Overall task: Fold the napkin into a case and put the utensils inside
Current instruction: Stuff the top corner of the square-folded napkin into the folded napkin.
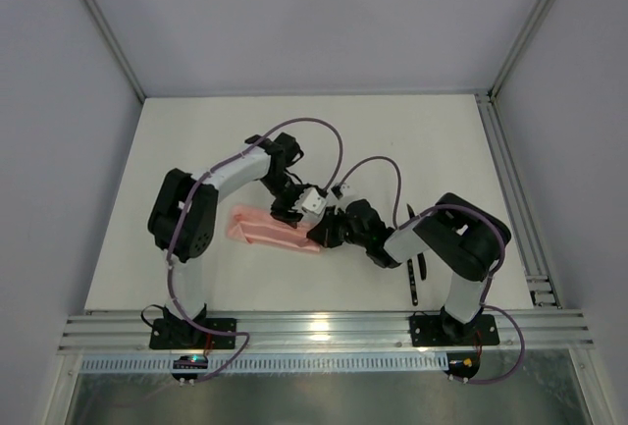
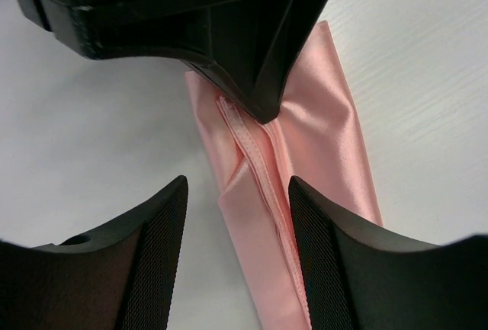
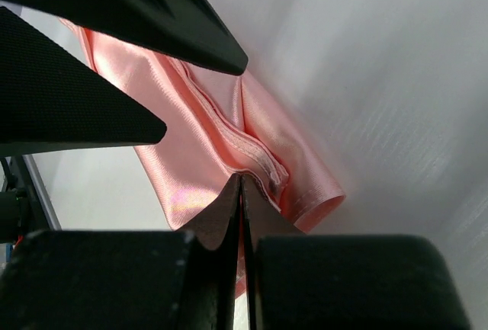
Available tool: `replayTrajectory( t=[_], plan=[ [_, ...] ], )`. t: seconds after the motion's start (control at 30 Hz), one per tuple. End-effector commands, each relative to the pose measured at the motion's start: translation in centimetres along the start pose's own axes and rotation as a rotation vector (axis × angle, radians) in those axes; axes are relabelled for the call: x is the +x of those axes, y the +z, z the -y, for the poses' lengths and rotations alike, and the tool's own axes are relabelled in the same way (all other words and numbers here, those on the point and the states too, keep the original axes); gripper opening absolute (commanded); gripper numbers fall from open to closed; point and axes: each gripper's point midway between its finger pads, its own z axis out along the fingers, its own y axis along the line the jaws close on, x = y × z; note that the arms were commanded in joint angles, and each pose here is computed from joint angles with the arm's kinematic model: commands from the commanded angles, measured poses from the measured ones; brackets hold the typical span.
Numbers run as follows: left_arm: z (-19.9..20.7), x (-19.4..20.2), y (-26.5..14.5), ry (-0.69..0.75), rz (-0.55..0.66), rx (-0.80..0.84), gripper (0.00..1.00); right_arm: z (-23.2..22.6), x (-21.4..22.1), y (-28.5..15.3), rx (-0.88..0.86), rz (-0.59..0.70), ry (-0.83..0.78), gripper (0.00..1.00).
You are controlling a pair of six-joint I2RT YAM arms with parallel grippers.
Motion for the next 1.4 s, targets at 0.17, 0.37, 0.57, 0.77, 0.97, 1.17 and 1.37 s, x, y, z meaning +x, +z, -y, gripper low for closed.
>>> replayTrajectory(
  t=[0.17, 0.37, 0.57, 0.77, 0.97, 1.17, 1.37],
  plan=[
    [0.7, 0.5, 2.0, 0.019, -0.024, 0.073, 0.57, 1.4, 1.5, -0.7, 0.03, -0.04, 0.024, 0.04],
    [0.7, 1.6, 3.2, -0.019, -0.097, 0.081, 0.51, 0.9, 0.6, -1.0, 0.021, -0.012, 0.027, 0.04],
    [1.0, 2.1, 2.9, -0.042, -0.137, 0.096, 0.46, 0.3, -0.6, -1.0, 0.009, 0.021, 0.038, 0.04],
    [1.4, 3.0, 2.9, -0.082, -0.186, 0.109, 0.34, 0.1, -0.9, -0.8, 0.004, 0.027, 0.044, 0.04],
    [0.1, 1.4, 2.3, -0.053, -0.14, 0.029, 0.55, 0.0, -0.7, -0.5, -0.003, 0.014, 0.047, 0.04],
    [-1.0, -0.5, 1.0, -0.045, -0.08, -0.029, 0.52, 0.2, -0.5, -0.6, 0.001, 0.011, 0.05, 0.04],
    [0.5, -1.0, 0.5, -0.033, -0.03, 0.025, 0.42, 0.1, -0.5, -0.5, -0.006, 0.01, 0.055, 0.04]
  ],
)
